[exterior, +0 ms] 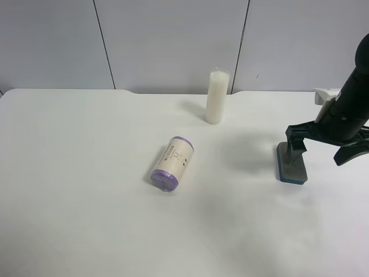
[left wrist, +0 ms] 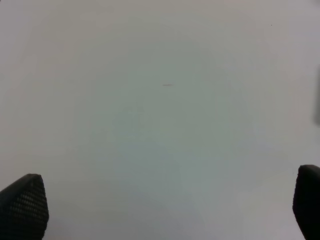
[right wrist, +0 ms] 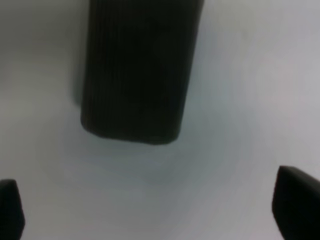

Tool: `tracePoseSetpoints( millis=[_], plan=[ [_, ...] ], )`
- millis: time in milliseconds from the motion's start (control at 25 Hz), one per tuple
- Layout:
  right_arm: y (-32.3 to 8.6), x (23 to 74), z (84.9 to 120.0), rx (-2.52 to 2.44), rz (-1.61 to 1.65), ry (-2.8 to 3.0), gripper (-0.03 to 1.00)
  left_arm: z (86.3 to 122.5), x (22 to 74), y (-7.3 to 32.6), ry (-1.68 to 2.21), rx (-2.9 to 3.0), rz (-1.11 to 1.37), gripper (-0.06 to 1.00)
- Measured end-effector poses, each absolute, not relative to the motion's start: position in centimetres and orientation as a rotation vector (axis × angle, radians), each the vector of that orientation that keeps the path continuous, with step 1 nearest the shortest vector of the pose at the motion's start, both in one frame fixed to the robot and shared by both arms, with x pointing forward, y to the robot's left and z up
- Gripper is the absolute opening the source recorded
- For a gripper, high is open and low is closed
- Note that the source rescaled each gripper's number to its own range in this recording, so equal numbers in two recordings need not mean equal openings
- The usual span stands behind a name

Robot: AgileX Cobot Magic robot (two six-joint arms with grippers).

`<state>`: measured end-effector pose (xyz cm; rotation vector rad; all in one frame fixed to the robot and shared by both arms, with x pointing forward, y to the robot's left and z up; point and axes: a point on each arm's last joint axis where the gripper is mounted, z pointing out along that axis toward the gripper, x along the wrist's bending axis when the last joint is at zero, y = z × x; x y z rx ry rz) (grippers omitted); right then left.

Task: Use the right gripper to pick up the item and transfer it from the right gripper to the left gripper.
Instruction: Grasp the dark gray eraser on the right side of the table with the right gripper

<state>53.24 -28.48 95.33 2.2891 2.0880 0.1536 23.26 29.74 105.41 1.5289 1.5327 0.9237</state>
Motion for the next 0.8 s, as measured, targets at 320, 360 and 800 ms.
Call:
tracePoseSetpoints(
  millis=[320,360,800],
  plan=[
    [-28.4,55.2,92.2,2.323,0.080,2.114,1.00,105.4,23.3,29.7,1.533,1.529,0.924,1.00],
    [-28.4,55.4,91.8,2.324,0.077,2.115,1.00,105.4,23.3,29.7,1.533,1.529,0.924,1.00],
    [-28.4,56.2,88.8,2.332,0.052,2.122,1.00,105.4,23.3,29.7,1.533,1.529,0.924,1.00]
  ],
)
